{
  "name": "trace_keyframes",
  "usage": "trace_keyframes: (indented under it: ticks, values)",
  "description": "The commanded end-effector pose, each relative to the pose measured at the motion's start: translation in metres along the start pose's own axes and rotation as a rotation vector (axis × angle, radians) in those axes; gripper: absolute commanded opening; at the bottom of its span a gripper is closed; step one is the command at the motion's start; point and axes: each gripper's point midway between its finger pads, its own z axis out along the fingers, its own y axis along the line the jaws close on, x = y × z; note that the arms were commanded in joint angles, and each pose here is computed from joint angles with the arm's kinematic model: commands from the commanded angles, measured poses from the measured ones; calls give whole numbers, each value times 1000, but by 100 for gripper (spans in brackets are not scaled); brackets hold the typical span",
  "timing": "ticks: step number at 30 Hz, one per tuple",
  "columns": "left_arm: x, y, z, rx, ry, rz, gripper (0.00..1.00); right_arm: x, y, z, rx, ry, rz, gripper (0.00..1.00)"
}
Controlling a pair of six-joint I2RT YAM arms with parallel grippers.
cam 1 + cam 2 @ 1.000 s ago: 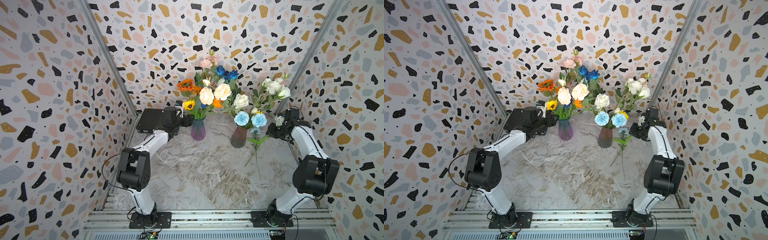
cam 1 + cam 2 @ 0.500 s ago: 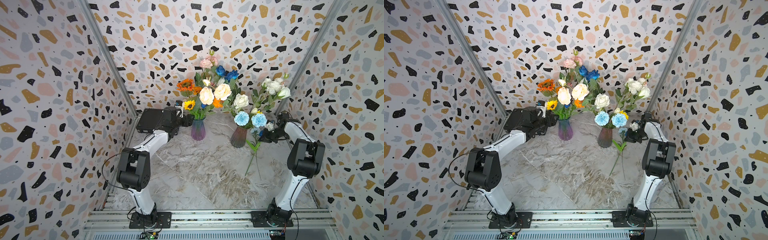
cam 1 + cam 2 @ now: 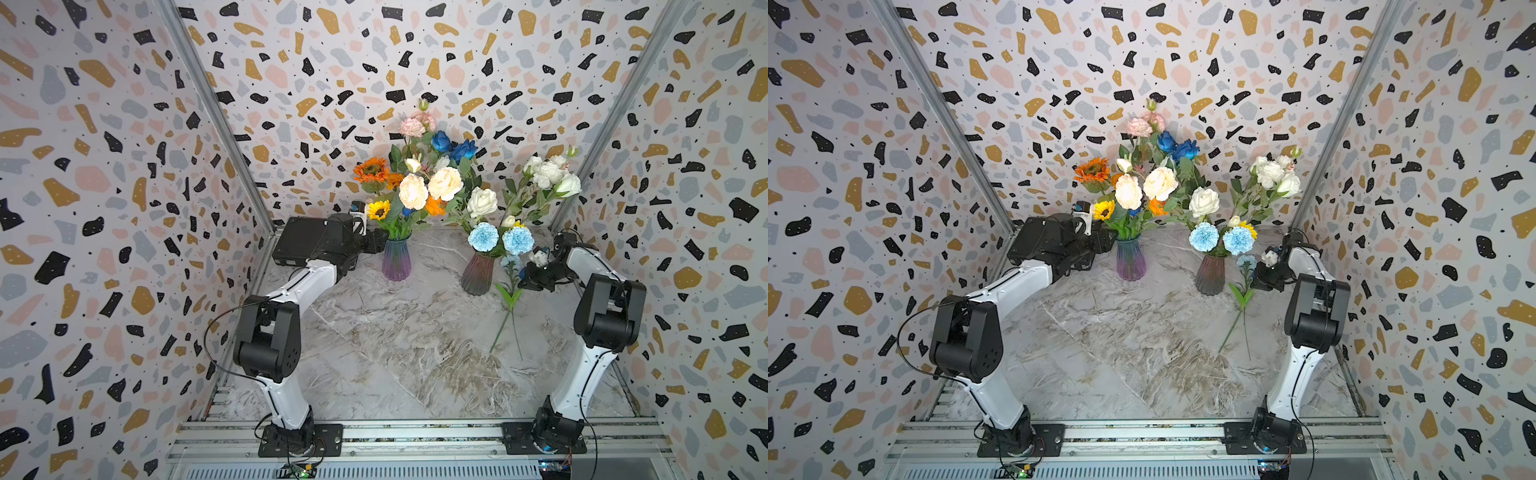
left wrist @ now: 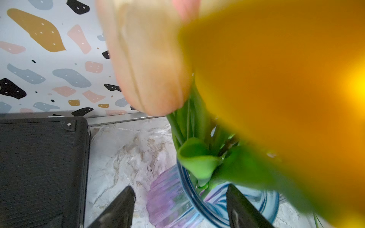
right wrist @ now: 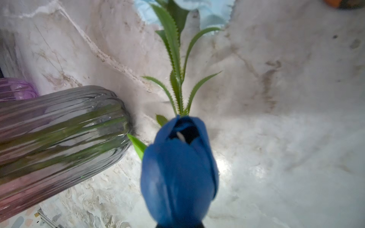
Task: Pick out blue flowers from the vase
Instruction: Place the flower at the center of the board, then move the vase to the center of the board.
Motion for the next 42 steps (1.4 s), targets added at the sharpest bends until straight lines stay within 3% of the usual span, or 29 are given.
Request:
trace_keyframes:
  ticks: [1,9,12,17,24,32,39,42]
  values:
    - [-18,-2,-1,7,-46,23,72,-14,0,-9,10,-38,-9,17]
    - [-18,-2,-1,6,-47,16,72,-26,13,-19,-39,-96,-23,40]
    - [-18,-2,-1,5,-46,17,72,-28,24,-33,-63,-140,-39,54]
    - [-20,-3,-2,7,-45,21,73,-23,39,-66,-54,-233,-57,64]
    - [-24,-6,-2,21,-47,28,76,12,50,-104,13,-366,-59,65]
    - [-17,-5,1,23,-35,25,76,86,108,-95,23,-357,-228,64]
    - [-14,-14,6,49,-34,15,76,158,193,-82,-230,-433,-527,64]
    - [-14,-23,10,74,-33,19,76,182,220,-72,-263,-418,-651,63]
